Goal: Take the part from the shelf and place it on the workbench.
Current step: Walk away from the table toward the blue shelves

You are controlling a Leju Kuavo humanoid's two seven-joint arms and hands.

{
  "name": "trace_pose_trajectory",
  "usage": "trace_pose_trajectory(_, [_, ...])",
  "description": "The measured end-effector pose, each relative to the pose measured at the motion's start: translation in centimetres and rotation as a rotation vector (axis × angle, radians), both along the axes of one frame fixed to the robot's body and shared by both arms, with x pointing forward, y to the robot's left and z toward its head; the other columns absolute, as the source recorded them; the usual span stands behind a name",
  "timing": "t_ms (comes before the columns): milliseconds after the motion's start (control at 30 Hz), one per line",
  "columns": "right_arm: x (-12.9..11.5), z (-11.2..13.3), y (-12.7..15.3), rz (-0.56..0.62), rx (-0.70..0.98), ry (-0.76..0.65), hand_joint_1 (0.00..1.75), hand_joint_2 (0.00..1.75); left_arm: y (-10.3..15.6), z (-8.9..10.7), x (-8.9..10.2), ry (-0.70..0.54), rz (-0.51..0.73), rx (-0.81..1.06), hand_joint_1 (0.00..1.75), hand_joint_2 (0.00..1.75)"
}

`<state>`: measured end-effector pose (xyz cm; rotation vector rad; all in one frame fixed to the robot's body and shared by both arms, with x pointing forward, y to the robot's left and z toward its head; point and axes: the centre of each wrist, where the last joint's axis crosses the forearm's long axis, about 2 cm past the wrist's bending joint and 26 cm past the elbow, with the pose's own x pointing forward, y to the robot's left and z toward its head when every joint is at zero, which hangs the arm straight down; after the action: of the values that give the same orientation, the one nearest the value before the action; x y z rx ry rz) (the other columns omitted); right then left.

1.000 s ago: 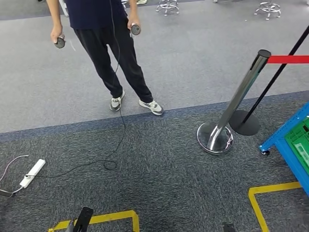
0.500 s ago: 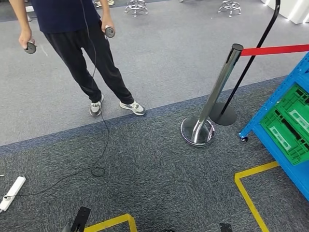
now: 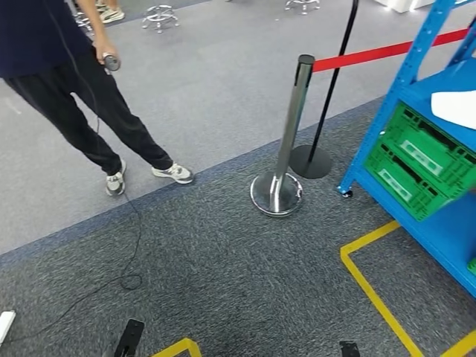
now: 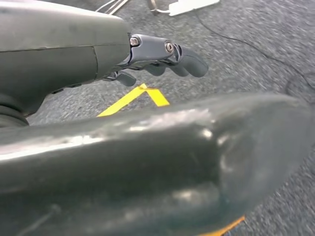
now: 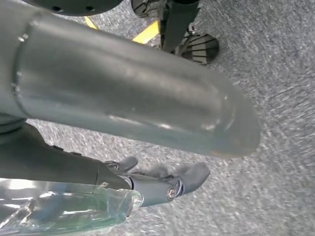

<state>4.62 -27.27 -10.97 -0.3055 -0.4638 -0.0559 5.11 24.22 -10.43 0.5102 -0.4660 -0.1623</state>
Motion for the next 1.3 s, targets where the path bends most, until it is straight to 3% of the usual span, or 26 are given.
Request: trace_pose_trajectory(1300, [-0.04,0.00,0.34,0.022,0.017,0.013,0.00,0.00,0.21,0.04,0.12,0.055,0.003,0.050,0.00,0.00])
